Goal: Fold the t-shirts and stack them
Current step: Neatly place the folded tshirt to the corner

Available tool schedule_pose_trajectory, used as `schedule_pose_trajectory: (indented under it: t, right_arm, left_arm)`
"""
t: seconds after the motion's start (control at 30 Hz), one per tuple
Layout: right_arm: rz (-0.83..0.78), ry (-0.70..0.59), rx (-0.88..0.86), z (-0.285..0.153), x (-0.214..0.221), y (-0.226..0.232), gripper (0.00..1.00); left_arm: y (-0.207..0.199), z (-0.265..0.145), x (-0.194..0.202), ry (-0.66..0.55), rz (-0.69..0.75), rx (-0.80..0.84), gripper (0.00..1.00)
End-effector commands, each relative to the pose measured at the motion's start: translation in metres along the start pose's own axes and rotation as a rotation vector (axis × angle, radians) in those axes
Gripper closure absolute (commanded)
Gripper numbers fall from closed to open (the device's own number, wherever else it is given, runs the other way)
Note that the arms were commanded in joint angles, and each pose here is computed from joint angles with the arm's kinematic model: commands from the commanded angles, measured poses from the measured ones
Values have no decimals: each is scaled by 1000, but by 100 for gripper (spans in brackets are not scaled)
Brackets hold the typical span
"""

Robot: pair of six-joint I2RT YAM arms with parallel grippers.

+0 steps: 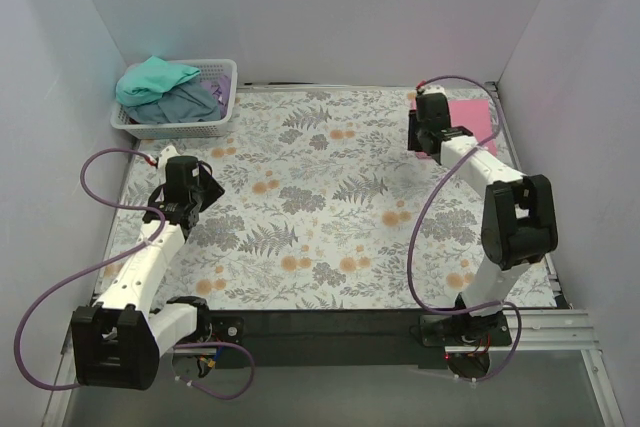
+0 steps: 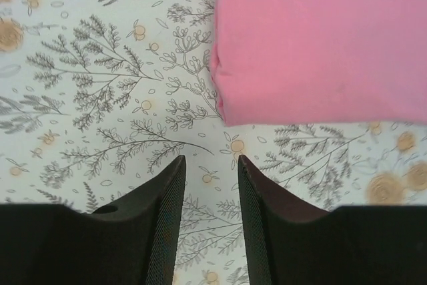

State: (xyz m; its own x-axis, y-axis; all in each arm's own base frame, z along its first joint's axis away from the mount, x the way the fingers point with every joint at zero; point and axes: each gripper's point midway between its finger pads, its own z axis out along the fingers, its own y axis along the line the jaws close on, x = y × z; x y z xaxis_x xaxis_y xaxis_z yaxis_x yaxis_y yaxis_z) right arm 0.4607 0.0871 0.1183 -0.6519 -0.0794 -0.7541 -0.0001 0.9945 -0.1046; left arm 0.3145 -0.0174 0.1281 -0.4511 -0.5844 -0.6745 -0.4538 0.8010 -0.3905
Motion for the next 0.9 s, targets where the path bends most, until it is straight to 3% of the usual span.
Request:
schedule_pose_trajectory:
  t: [0.0,0.1,0.2,0.37,0.7,0.87]
  right_arm:
    - [406,119,-58,7,38,-19,57]
    - [626,160,-95,8,54,-30,56]
    - [788,95,-108,10,47,-42,48]
    - [1013,9,-80,23,51,-69,48]
    - [1230,-136,14,49,57,-103,47]
    - [1304,-137,36,68,68,-105,47]
  left_arm:
    - [-9,-11,-17,-45,-15,37,58]
    - [-10,-13,-17,-50,-18,47,58]
    - [-12,-14,-18,-52,-18,54,58]
    - [-12,-13,-17,-49,-16,55,58]
    - [-12,-8,-13,-23,-7,46,58]
    - [-9,-4,-9,-11,-2,35,58]
